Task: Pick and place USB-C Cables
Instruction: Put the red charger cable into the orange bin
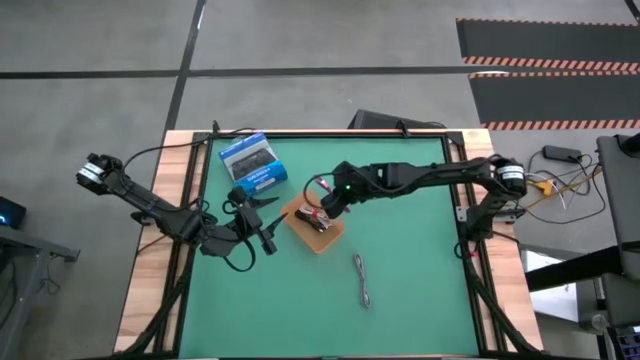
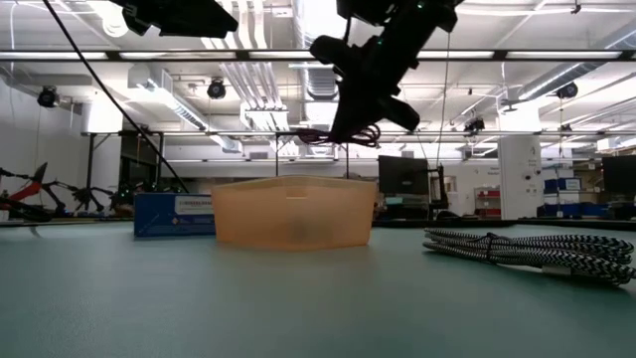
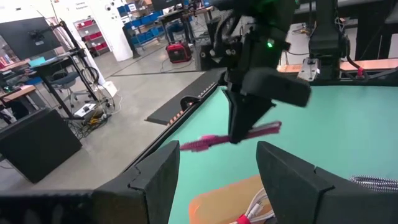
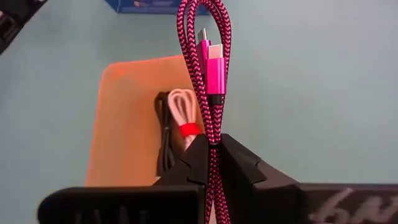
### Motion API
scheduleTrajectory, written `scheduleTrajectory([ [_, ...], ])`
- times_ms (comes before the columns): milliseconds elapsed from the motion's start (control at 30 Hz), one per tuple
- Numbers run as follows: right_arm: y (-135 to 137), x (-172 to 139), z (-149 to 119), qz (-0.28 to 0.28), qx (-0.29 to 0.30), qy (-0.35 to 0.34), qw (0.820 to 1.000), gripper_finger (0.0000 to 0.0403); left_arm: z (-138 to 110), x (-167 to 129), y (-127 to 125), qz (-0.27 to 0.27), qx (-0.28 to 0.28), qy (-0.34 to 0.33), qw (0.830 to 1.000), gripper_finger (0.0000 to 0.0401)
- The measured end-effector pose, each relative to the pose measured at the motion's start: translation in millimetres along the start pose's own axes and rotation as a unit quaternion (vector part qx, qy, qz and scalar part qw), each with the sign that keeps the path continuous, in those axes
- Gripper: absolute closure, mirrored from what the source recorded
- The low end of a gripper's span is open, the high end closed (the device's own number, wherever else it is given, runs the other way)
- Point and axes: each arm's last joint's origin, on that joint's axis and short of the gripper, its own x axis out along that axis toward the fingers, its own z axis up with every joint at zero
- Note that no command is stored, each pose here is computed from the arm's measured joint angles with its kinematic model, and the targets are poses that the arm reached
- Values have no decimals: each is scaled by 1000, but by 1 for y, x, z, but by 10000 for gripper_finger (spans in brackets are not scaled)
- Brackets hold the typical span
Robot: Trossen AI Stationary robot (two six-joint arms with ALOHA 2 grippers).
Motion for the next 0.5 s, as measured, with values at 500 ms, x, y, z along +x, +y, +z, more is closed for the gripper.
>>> scheduleTrajectory([
  [500, 41, 34, -11, 8, -5, 24, 1000, 390, 0, 0, 0, 0, -1, 0, 1000, 202],
])
